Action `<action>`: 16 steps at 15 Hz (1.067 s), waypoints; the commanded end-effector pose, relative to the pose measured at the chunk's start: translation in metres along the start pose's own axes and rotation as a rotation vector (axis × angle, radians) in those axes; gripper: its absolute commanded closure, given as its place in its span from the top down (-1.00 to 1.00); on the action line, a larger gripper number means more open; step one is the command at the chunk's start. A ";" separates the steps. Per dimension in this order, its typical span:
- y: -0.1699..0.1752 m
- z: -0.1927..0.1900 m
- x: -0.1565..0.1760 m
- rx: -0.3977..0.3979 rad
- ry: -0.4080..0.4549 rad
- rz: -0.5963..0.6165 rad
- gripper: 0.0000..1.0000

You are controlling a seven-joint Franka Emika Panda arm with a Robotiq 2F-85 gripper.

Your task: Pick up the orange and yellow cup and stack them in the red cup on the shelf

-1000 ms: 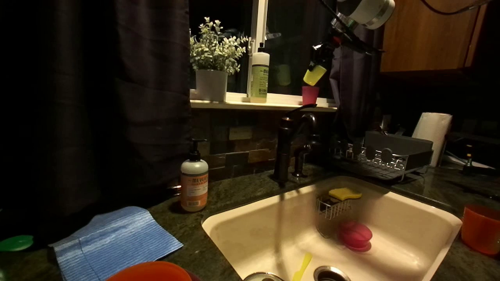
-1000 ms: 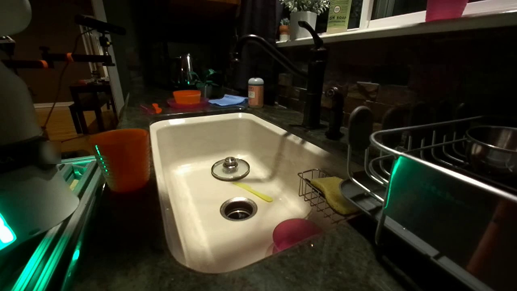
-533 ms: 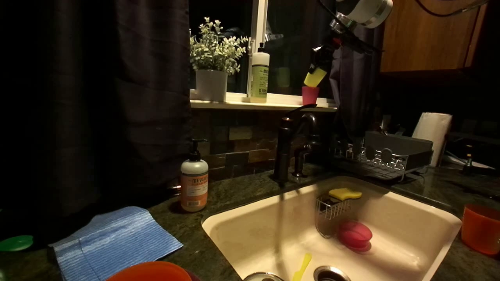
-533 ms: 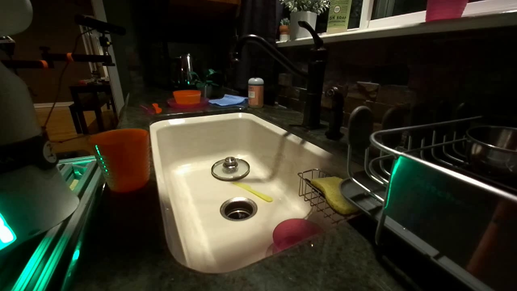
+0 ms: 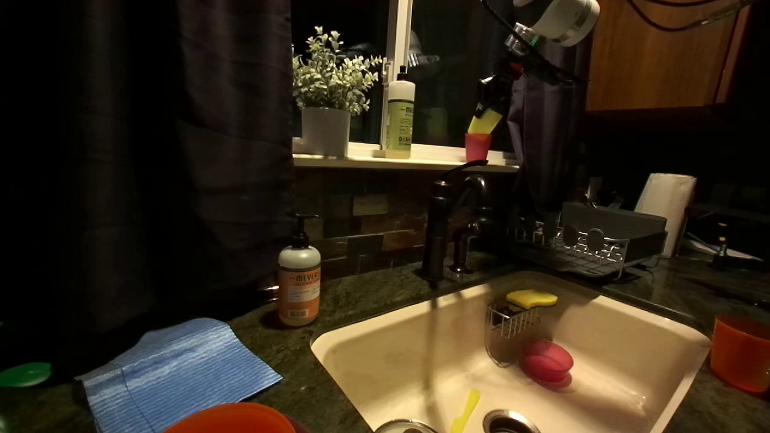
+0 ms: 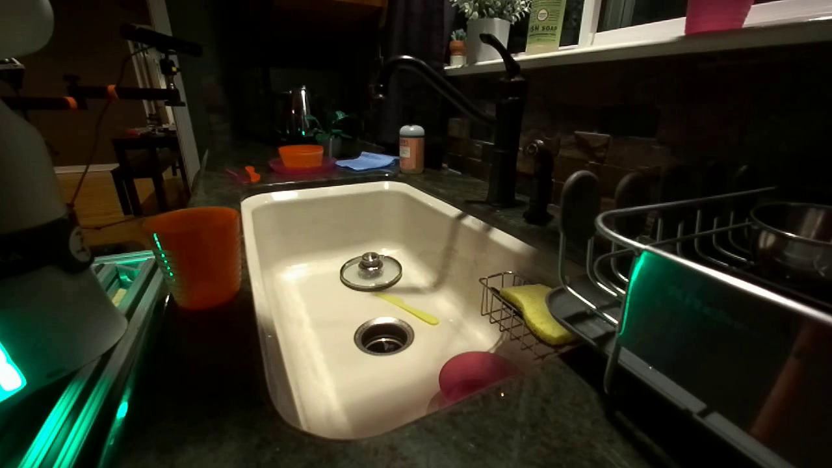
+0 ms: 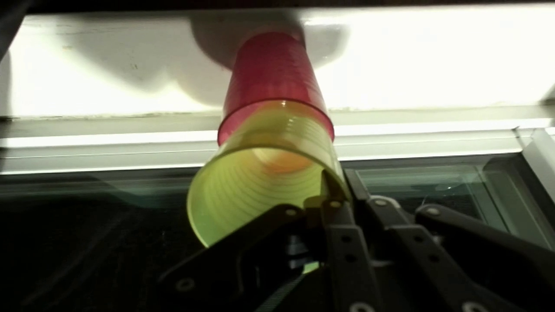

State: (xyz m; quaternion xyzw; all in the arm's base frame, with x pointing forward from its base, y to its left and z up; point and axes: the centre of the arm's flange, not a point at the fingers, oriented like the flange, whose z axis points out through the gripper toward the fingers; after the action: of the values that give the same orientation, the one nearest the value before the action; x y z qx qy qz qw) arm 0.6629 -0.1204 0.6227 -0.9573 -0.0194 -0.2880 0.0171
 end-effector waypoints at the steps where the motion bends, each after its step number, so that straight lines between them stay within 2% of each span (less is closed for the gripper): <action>1: 0.005 0.006 0.007 -0.003 -0.030 -0.014 -0.88; 3: 0.007 0.009 0.007 -0.009 -0.038 -0.015 -0.97; 4: 0.007 0.010 0.007 -0.011 -0.040 -0.016 -0.88; 5: 0.007 0.011 0.008 -0.013 -0.043 -0.018 -0.39; 7: 0.008 0.012 0.008 -0.015 -0.049 -0.021 -0.36; 13: 0.004 0.003 0.014 -0.022 -0.030 -0.040 0.54; 16: 0.000 -0.014 0.013 -0.047 -0.007 0.003 0.98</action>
State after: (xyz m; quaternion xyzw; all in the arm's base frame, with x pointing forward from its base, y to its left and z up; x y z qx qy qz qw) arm 0.6725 -0.1226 0.6286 -0.9573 -0.0281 -0.2878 0.0012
